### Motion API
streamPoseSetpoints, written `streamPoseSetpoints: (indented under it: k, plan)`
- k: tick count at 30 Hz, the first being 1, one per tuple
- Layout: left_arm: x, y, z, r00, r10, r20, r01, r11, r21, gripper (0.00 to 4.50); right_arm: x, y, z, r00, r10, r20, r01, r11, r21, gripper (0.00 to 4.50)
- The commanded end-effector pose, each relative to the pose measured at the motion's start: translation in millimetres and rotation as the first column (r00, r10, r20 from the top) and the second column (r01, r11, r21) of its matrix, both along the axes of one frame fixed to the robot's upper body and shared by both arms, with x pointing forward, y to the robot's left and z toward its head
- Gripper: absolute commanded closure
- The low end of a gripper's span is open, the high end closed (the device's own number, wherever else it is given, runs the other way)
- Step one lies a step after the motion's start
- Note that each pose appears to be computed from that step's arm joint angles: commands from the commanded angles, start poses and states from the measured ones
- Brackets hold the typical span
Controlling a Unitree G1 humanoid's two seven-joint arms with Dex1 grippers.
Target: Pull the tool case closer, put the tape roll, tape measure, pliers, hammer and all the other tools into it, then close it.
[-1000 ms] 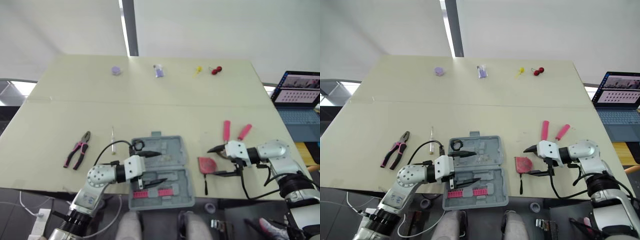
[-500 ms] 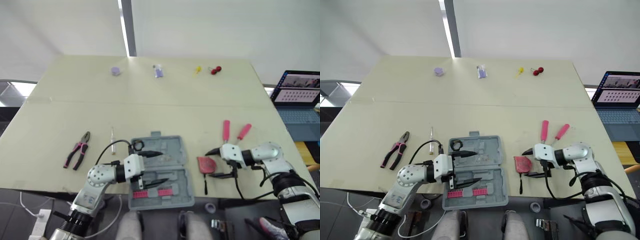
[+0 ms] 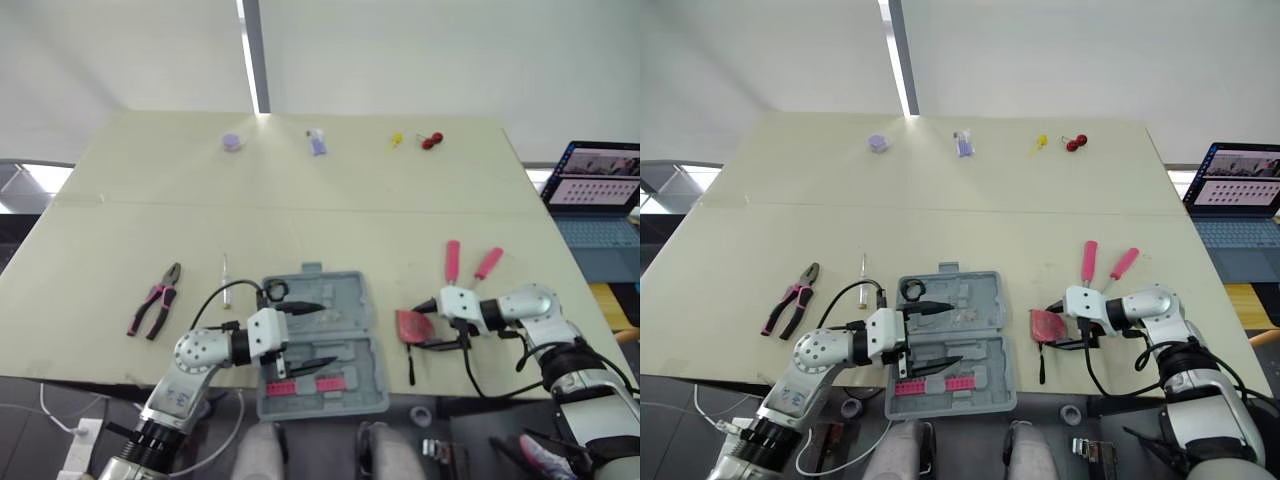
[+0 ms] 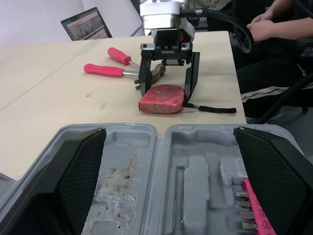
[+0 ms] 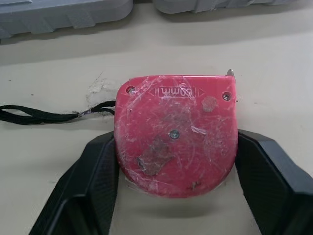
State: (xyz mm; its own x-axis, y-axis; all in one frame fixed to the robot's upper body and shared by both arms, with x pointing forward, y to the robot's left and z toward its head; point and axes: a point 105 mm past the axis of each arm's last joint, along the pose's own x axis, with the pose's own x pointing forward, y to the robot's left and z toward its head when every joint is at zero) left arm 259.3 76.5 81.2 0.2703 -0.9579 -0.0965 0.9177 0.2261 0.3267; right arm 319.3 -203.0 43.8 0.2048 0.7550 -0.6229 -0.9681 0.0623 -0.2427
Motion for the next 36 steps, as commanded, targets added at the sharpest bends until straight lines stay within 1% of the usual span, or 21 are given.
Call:
streamPoseSetpoints:
  k: [1,4,6,11,13,15,19,24,31,36]
  plan:
    - [-2.5,-1.1,7.6,0.999,-0.01,0.035,0.01,1.0,-0.01,0.0,1.8,0.2,9.4,1.0,0.008,0.009,-0.008,1.0,0.013,1.53]
    - [0.7,3.3,11.7,0.999,0.023,0.037,-0.022,0.999,-0.026,0.0,4.9,8.3,32.9,0.995,0.06,0.078,-0.061,0.998,0.021,1.53]
    - [3.8,8.2,16.1,0.998,0.055,0.04,-0.053,0.998,-0.041,0.0,4.2,15.1,48.2,0.993,0.087,0.081,-0.088,0.996,0.007,1.53]
    - [11.5,25.4,28.5,0.989,0.145,0.023,-0.142,0.986,-0.092,0.0,-3.7,48.4,87.9,0.986,0.145,0.078,-0.135,0.984,-0.117,1.53]
    - [13.6,32.5,29.7,0.985,0.173,0.015,-0.171,0.981,-0.095,0.0,-6.9,61.9,96.9,0.987,0.144,0.077,-0.131,0.978,-0.161,1.53]
    - [16.3,39.9,30.0,0.98,0.2,0.005,-0.199,0.975,-0.099,0.0,-4.9,77.8,104.8,0.986,0.136,0.1,-0.114,0.973,-0.203,1.53]
    - [18.7,47.3,28.7,0.975,0.223,0.001,-0.222,0.971,-0.093,0.0,2.7,96.7,110.7,0.985,0.107,0.139,-0.061,0.951,-0.302,1.53]
    - [20.5,52.5,22.4,0.971,0.239,-0.009,-0.239,0.968,-0.08,0.0,24.6,109.5,109.8,0.976,0.049,0.21,0.039,0.919,-0.393,1.53]
    - [21.9,52.9,20.9,0.969,0.247,-0.013,-0.247,0.966,-0.079,0.0,34.9,130.3,111.2,0.964,0.041,0.263,0.077,0.904,-0.42,1.53]
    - [23.3,55.0,21.6,0.966,0.257,-0.015,-0.258,0.963,-0.084,0.0,35.1,140.8,106.9,0.959,0.069,0.275,0.062,0.894,-0.443,1.53]
